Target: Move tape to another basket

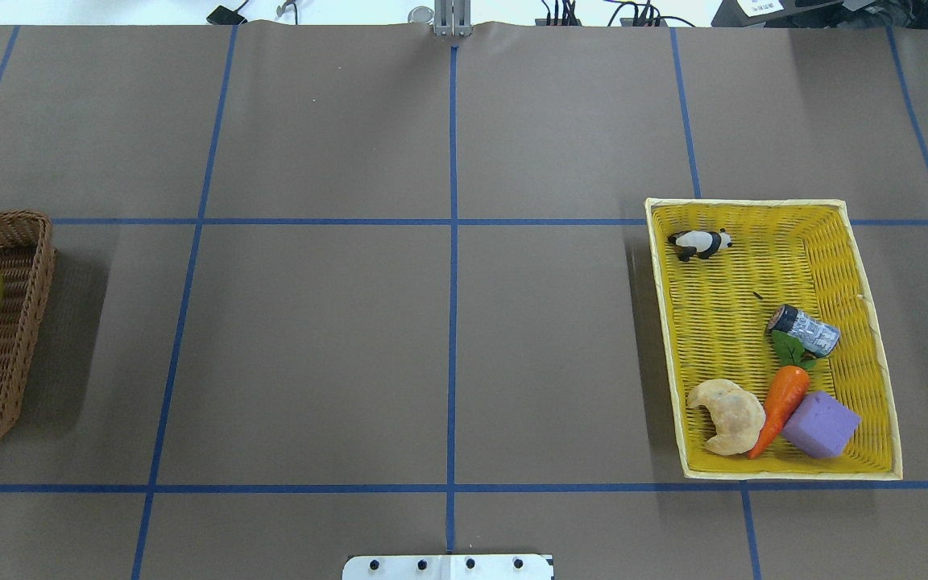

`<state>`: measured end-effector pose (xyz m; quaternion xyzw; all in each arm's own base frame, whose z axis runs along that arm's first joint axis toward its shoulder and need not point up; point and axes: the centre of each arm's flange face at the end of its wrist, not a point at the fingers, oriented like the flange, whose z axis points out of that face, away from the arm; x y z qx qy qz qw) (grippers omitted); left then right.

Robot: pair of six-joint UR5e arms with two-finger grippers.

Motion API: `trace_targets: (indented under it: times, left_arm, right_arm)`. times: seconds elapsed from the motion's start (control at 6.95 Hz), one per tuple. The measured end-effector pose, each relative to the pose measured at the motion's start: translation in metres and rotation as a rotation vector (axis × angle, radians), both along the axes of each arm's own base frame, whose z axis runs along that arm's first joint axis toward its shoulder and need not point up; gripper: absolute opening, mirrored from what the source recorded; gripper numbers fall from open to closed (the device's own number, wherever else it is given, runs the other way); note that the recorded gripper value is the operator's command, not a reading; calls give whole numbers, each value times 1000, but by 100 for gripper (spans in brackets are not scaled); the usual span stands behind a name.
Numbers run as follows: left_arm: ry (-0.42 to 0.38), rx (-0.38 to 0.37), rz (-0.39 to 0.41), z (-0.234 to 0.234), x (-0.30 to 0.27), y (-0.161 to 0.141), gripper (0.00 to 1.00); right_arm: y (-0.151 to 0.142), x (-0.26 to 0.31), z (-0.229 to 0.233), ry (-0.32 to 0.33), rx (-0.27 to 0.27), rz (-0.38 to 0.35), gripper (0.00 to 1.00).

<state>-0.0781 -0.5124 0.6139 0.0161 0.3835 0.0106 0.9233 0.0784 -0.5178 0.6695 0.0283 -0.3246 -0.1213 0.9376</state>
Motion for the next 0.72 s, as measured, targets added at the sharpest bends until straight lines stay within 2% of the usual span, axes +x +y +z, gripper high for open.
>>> trace_targets:
  times: [0.72]
  left_arm:
    - [0,-9,0,5,0,5,99]
  right_arm:
    - [1,0,7,0,-14,0,100]
